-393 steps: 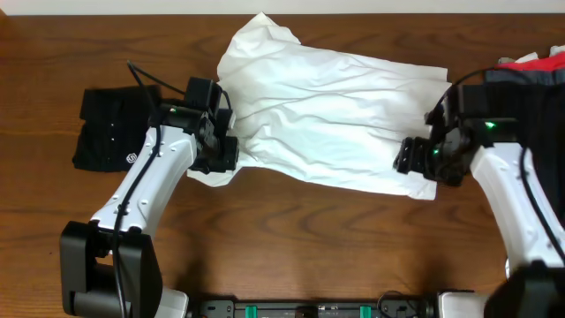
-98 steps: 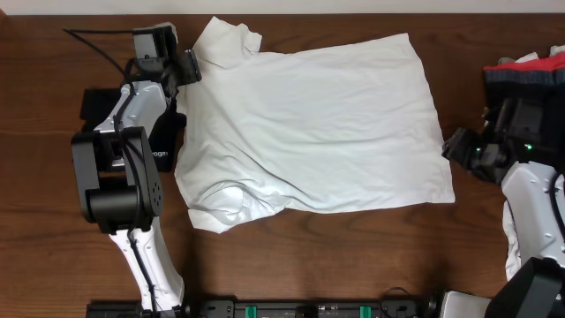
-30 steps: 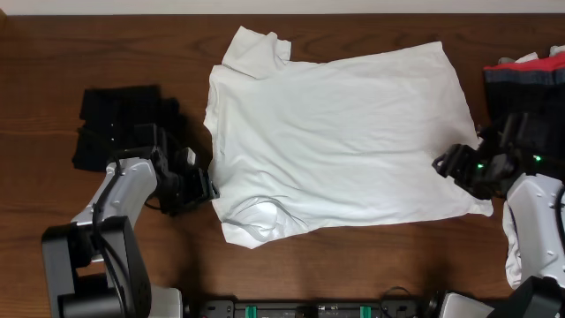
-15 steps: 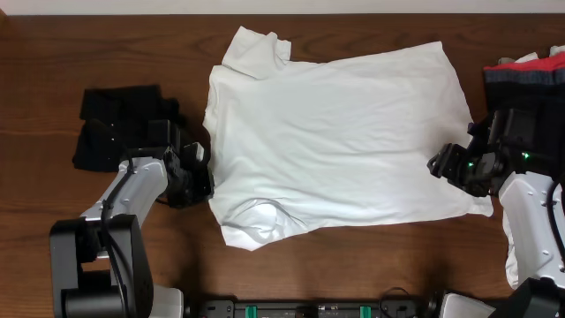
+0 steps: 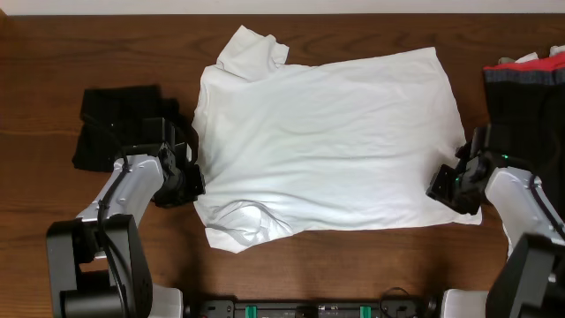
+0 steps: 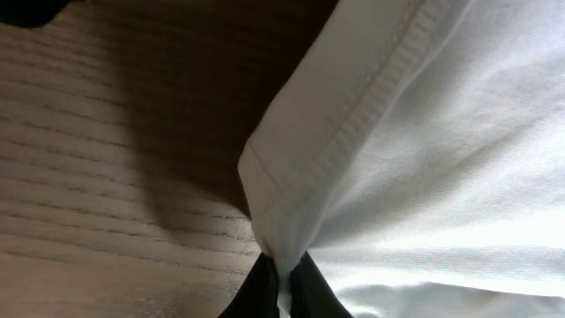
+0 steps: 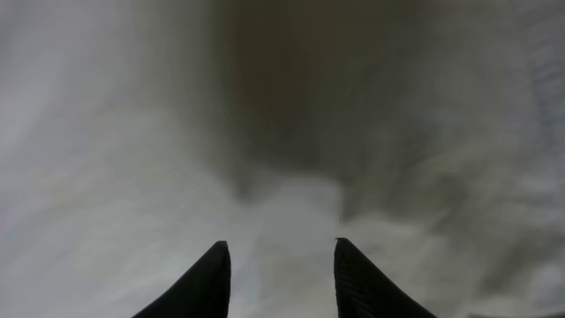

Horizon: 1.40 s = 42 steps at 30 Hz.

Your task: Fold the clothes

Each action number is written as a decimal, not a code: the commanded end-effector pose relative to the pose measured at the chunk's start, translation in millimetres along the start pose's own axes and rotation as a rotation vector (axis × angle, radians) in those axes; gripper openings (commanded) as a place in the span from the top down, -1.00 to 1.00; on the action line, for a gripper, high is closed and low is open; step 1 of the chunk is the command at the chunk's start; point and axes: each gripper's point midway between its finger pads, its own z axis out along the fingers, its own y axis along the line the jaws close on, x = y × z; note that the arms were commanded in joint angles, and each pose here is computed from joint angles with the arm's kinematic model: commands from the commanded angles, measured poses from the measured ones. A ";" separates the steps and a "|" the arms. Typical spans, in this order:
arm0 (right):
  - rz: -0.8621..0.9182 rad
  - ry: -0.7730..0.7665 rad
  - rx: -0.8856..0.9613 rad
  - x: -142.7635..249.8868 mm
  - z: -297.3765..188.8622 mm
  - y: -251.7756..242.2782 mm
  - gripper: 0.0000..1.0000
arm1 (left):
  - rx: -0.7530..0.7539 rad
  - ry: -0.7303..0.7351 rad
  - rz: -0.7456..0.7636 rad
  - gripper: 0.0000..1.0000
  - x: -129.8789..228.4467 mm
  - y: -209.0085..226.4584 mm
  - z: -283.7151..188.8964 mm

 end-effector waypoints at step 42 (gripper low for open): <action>-0.187 -0.319 -0.282 -102.9 -7.7 96.1 -0.08 | 0.162 -0.511 0.068 -0.06 -147.6 -39.9 -34.5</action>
